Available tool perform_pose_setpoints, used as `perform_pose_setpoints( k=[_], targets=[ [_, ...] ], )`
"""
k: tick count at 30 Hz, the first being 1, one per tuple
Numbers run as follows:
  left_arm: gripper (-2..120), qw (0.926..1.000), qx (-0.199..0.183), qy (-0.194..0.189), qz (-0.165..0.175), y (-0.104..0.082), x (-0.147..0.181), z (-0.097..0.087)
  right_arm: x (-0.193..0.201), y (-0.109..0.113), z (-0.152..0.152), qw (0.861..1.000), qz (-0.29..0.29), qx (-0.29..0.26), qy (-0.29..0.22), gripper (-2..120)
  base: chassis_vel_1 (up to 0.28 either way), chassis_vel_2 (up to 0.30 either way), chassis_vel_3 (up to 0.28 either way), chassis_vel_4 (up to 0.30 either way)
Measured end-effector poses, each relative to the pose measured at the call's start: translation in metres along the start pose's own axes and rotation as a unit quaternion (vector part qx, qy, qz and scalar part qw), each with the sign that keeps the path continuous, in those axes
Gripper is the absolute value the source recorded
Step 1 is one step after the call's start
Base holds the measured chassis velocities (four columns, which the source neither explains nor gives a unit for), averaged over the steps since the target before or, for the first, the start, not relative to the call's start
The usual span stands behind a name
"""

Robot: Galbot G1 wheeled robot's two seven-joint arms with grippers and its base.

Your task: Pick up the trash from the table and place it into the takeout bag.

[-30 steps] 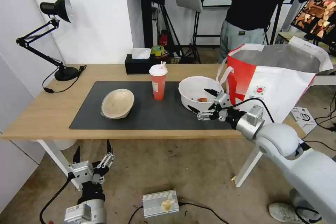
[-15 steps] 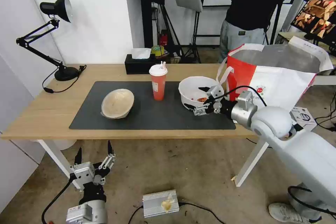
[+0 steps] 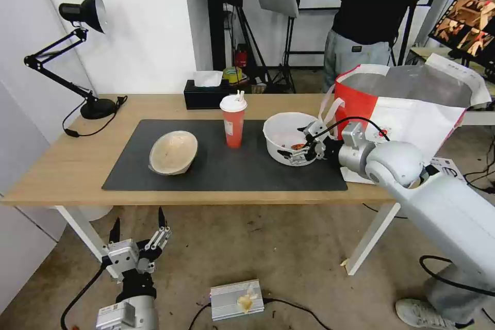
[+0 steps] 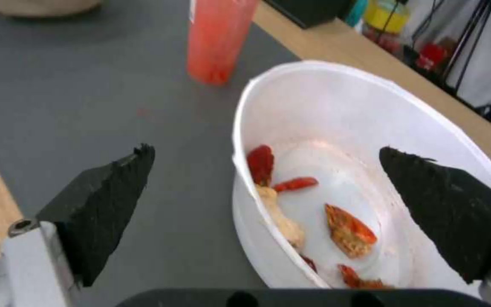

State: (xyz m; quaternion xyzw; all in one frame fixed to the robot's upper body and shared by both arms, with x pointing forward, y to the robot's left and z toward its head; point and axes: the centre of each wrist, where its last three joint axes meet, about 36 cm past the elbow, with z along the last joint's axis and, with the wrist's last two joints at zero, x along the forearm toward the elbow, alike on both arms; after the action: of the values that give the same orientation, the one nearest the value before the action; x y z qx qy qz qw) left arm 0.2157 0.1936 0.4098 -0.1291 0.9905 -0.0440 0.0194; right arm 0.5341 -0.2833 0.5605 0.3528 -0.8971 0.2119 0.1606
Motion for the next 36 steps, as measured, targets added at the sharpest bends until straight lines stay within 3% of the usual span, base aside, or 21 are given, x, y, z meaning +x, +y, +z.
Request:
perform_pose_setpoints(
  k=[13,36],
  targets=[
    [100,1.0,-0.003,0.005,0.0,0.0,0.0,0.005,-0.017,-0.02,-0.005,0.999,-0.019,-0.002,0.031,100,0.0,0.0,0.0,0.0],
    [100,1.0,0.001,0.005,-0.007,0.002,-0.003,0.006,-0.048,-0.032,-0.006,0.998,-0.027,0.015,0.063,100,0.0,0.0,0.0,0.0]
  ],
)
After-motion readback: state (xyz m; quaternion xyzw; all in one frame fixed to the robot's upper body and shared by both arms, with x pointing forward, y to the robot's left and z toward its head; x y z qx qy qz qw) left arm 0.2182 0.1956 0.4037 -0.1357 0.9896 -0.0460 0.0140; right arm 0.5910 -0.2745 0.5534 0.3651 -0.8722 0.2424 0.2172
